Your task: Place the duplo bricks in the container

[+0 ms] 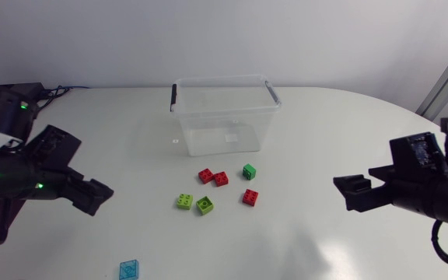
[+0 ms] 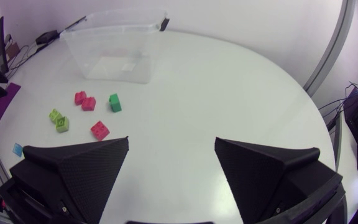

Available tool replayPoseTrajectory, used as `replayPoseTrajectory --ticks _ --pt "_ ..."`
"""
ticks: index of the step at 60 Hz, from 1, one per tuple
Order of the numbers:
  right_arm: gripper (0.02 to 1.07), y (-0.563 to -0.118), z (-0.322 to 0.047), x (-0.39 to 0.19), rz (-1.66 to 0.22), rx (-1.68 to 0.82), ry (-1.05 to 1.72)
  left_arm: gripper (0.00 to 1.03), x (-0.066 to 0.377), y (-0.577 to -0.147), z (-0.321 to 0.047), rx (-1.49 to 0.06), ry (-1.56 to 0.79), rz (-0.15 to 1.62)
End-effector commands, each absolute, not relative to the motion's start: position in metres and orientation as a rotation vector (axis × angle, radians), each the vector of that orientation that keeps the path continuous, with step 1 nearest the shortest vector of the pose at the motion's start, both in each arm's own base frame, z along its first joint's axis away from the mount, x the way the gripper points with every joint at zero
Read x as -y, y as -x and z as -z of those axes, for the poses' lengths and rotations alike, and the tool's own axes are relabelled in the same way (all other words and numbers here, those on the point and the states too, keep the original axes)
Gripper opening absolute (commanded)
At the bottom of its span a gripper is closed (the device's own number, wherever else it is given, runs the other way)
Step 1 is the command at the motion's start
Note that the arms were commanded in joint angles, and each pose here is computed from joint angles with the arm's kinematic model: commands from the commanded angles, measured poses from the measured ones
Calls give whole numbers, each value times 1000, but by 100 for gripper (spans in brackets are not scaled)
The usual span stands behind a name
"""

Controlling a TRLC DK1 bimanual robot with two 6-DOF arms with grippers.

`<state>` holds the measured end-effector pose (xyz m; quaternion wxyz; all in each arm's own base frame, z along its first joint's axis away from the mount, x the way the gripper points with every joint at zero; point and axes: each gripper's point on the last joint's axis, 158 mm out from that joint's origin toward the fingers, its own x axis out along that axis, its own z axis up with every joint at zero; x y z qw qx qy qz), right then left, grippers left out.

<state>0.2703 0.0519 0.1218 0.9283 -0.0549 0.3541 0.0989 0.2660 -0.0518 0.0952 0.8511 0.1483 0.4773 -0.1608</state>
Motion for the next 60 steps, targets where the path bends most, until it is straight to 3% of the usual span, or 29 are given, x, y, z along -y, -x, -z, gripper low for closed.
replayPoseTrajectory --ticks 1,25,47,60 --pt "102 -272 -119 -59 -219 -800 113 96 68 -256 -86 -1070 -417 454" --pt "102 -242 -83 -94 -356 -1074 224 96 98 -180 -27 -1286 -740 815" --pt "102 -218 -66 -129 -551 -1129 215 93 98 -125 2 -1419 -874 965" --pt "102 -202 -47 -134 -613 -1212 282 91 93 -129 18 -1474 -905 949"
